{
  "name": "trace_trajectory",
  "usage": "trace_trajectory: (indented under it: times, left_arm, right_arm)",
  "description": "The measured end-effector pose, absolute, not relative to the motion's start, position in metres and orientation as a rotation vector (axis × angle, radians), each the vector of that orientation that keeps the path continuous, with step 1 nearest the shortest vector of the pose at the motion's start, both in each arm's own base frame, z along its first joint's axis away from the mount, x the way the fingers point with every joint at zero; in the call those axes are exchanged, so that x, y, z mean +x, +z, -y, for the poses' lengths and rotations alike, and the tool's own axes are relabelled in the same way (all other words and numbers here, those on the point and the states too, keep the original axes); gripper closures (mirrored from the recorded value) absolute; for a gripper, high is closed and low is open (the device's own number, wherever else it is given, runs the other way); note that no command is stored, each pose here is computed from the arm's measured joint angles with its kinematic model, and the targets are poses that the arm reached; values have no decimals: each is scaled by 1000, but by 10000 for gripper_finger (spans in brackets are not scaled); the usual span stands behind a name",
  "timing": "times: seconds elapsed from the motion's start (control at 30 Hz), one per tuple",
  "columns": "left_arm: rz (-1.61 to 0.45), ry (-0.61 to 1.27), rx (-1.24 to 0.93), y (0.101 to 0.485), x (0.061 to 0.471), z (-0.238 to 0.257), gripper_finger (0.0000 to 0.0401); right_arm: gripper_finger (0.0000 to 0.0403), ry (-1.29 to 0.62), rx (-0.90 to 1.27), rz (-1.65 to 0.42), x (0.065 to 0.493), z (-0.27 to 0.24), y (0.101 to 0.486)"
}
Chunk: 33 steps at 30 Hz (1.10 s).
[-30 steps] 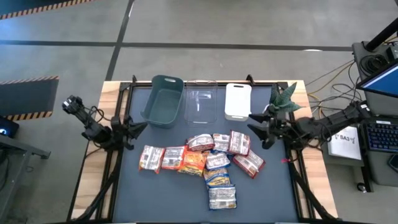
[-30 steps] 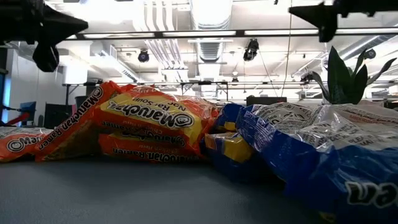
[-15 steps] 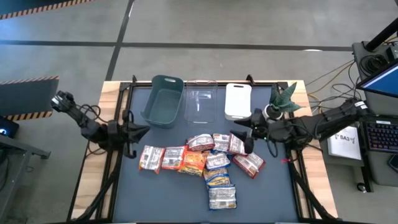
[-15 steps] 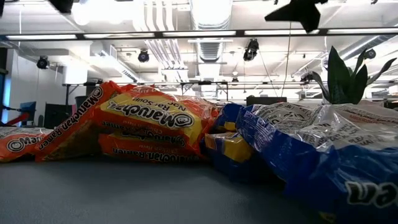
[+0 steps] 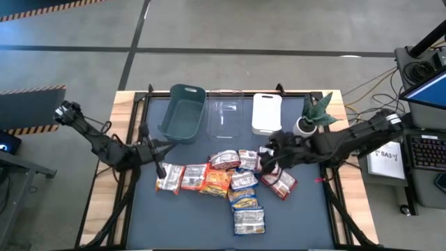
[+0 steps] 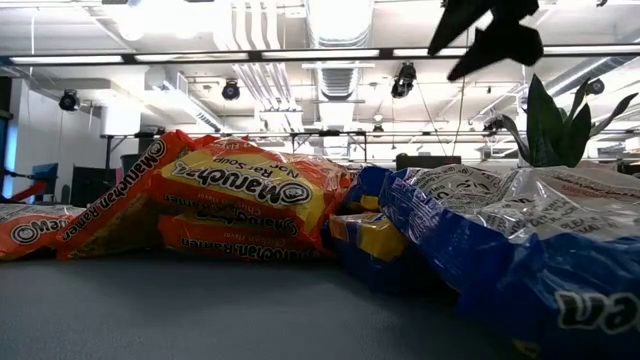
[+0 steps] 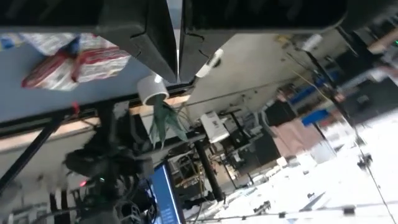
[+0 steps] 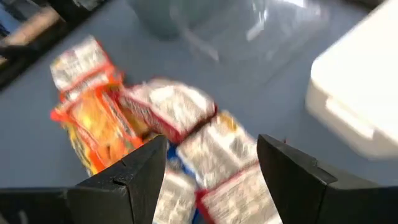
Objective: Sort Maruchan noodles
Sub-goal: Put the red noodle pack into the transparent bin
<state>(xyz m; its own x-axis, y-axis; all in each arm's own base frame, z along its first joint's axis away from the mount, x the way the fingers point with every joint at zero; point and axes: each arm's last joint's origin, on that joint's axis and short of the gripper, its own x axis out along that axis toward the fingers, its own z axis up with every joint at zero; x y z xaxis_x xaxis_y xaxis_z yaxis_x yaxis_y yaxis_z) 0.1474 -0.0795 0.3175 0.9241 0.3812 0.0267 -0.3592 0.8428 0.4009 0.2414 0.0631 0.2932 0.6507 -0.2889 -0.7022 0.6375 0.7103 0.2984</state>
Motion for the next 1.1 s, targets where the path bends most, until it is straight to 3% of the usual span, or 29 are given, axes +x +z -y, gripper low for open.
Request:
trace_trajectory:
  times: [0.47, 0.7, 1.1]
  left_arm:
    - [-96, 255, 768, 309, 157, 84, 401]
    - [-86, 268, 772, 312, 160, 77, 401]
    - [-82, 313, 753, 314, 164, 72, 401]
  right_arm:
    - [165, -547, 846, -1054, 285, -85, 256]
    - [165, -655, 776, -1218, 279, -83, 246]
    - [165, -663, 744, -1189, 281, -81, 246]
